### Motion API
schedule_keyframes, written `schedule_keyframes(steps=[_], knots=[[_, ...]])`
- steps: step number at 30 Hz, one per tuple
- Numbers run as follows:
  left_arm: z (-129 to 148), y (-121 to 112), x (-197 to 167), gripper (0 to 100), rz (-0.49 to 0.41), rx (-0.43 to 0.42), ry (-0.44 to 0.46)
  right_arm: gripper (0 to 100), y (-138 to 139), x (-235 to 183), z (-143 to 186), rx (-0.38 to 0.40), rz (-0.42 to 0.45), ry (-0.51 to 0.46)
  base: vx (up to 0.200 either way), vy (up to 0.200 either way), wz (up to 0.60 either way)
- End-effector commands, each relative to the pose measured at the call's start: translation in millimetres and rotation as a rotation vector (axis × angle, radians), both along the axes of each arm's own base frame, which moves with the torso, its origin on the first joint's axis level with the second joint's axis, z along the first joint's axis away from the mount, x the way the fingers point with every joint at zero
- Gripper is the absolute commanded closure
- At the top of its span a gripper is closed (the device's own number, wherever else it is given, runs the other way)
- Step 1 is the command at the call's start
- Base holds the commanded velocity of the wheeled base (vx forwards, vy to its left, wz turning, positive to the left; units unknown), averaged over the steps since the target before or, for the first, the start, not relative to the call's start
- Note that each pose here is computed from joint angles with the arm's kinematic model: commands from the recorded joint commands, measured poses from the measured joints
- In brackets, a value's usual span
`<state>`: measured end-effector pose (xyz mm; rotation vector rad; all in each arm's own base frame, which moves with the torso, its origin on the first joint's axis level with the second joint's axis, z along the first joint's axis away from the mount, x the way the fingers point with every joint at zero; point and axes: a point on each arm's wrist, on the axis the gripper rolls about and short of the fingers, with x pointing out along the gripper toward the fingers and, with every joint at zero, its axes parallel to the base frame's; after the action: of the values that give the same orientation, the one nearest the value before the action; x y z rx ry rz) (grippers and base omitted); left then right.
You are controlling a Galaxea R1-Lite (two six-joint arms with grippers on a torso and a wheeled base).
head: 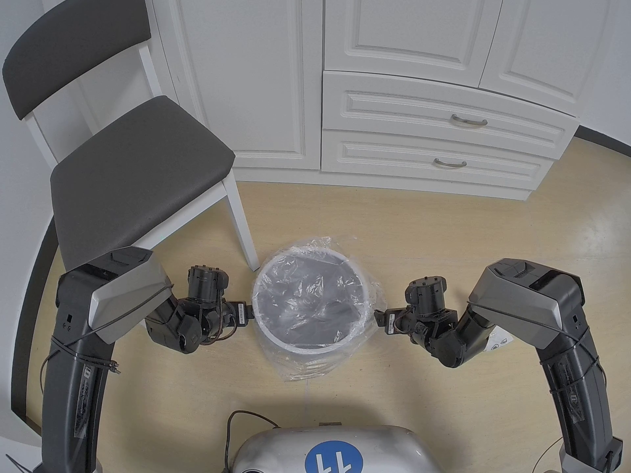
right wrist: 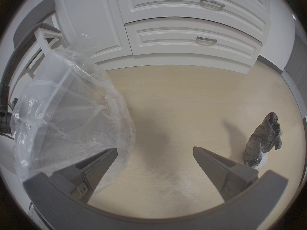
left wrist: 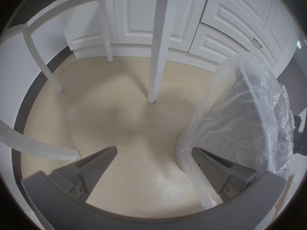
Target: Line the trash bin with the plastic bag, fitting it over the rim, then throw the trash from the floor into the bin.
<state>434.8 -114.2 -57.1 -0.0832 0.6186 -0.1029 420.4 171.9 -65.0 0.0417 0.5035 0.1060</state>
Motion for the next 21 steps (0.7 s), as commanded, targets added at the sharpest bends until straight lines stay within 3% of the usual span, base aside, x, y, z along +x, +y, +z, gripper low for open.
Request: schedule_keyframes(steps=[1,8,16,20,21], knots=[[12,4,-3,0,-0.002,-0.006,-0.007,0,-1,-1,0,-0.015,-0.018,-0.004,0.0,0.0,0.0],[33,14,-20,0,-0.065,-0.019,0.012,0,-7,-19,25,-0.042,0.013,0.005,0.0,0.0,0.0],[37,28,-32,0,-0.117,0.042,0.031,0,-9,-19,37,-0.051,0.019,-0.026,0.0,0.0,0.0],[37,28,-33,0,-0.119,0.043,0.031,0,-3,-6,47,0.015,0.001,-0.116,0.0,0.0,0.0],[37,28,-33,0,-0.118,0.043,0.031,0,3,0,48,0.073,-0.005,-0.177,0.0,0.0,0.0]])
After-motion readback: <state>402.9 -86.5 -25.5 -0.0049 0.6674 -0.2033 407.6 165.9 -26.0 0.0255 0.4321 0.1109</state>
